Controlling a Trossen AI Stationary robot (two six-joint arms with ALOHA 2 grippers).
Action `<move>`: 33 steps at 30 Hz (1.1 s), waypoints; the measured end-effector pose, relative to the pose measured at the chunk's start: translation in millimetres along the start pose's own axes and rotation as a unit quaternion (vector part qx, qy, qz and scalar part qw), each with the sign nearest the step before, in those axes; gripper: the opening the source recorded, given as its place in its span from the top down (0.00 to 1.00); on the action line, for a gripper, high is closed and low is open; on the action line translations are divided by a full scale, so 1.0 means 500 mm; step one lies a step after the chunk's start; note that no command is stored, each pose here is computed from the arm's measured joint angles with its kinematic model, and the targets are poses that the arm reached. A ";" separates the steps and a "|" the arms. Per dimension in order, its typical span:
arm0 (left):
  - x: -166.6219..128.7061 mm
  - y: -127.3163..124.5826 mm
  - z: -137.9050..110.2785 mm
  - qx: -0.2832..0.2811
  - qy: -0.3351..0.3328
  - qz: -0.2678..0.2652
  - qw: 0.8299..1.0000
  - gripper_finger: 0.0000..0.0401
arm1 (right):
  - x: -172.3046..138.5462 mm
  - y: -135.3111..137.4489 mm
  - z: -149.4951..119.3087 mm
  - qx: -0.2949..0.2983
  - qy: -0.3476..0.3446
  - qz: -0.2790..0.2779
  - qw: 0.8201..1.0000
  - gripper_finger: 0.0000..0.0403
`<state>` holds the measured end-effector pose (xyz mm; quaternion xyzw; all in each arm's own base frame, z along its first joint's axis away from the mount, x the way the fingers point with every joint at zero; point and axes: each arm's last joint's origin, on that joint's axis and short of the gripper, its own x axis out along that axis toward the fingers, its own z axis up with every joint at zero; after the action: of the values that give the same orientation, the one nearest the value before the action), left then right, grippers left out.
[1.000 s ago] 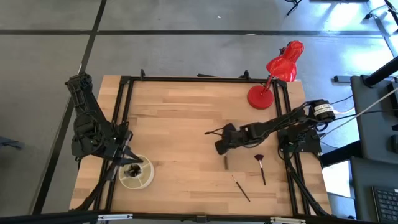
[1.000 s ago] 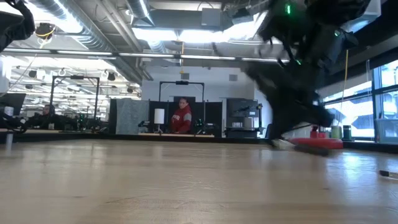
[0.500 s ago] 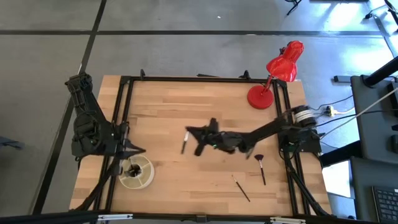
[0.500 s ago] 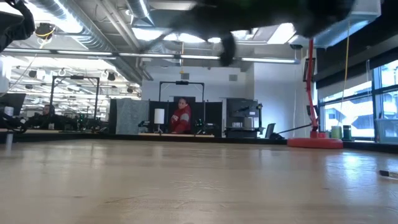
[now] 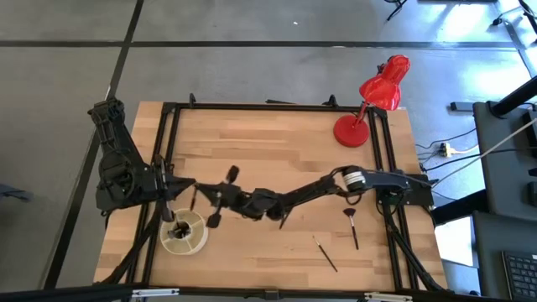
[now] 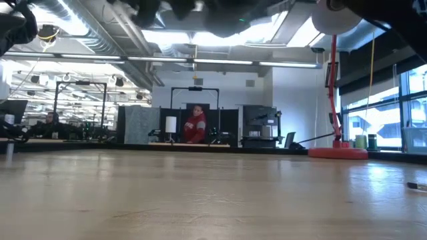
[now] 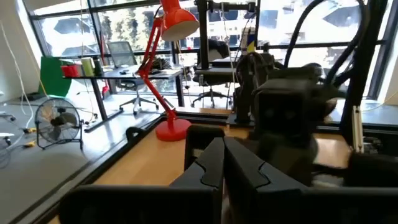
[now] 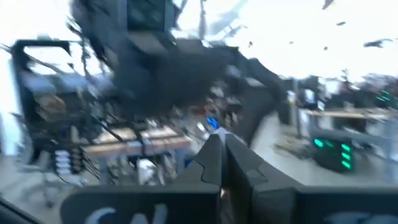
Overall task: Put items in baskets/containers
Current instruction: Put the black powder brush into the white organizer, then put the black highlighter brush into the white organizer
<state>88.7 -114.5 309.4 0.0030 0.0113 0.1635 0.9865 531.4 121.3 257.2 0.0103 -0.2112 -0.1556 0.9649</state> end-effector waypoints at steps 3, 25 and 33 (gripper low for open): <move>0.000 0.000 0.000 0.004 0.000 0.001 1.000 0.99 | 0.020 0.016 -0.007 0.006 -0.015 0.037 0.999 0.98; 0.000 0.006 -0.002 0.022 -0.005 0.044 0.999 0.99 | 0.050 -0.009 -0.138 0.040 0.062 0.199 0.977 0.70; 0.000 0.005 -0.003 0.025 -0.004 0.040 0.999 0.99 | 0.054 -0.002 -0.112 0.024 0.156 0.202 0.967 0.57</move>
<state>87.7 -112.0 308.1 0.0285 0.0109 0.2025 0.9788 577.6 109.6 217.0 0.0144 -0.0595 0.0509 0.9968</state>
